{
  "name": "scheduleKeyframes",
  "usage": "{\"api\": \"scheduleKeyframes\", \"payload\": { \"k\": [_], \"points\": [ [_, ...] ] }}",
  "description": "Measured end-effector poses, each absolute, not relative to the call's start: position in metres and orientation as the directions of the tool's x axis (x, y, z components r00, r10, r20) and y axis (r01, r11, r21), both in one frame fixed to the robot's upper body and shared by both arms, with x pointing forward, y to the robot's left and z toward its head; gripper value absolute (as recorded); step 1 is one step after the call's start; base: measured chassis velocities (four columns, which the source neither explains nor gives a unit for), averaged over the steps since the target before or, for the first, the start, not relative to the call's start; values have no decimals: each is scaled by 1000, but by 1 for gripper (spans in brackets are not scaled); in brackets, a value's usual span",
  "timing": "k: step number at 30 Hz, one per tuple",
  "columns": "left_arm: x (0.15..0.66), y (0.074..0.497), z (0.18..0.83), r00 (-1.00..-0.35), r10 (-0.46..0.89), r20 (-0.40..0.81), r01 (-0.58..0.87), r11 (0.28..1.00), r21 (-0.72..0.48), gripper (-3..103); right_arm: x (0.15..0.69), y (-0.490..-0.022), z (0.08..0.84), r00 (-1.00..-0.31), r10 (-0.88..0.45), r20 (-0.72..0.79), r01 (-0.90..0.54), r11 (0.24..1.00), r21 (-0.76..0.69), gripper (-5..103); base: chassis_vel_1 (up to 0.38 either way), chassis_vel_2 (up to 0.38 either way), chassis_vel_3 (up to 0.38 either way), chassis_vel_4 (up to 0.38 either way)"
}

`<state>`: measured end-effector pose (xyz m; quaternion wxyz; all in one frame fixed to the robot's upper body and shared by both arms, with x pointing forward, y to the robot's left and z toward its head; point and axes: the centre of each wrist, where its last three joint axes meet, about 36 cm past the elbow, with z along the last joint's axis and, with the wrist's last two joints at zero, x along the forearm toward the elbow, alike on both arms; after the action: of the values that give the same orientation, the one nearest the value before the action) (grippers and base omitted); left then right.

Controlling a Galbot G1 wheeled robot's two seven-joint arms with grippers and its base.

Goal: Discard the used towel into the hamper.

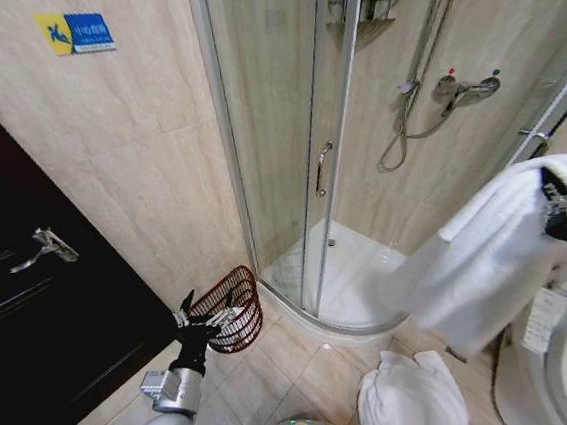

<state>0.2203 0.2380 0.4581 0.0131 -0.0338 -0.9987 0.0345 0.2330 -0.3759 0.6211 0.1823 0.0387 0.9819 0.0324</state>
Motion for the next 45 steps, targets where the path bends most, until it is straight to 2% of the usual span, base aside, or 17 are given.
{"api": "scheduleKeyframes", "payload": {
  "k": [16, 32, 45],
  "points": [
    [220, 238, 458, -997, 68, 24, 67, 995, -70, 100, 233, -376, 621, -926, 131, -355, 113, 991, 70, 5, 0, 0, 0, 0],
    [220, 238, 458, -997, 68, 24, 67, 995, -70, 100, 235, -377, 625, -873, 120, -472, 104, 993, 61, 5, 0, 0, 0, 0],
    [220, 238, 458, -997, 68, 24, 67, 995, -70, 100, 235, -379, 630, -860, 107, -499, 101, 994, 38, 5, 0, 0, 0, 0]
  ]
}}
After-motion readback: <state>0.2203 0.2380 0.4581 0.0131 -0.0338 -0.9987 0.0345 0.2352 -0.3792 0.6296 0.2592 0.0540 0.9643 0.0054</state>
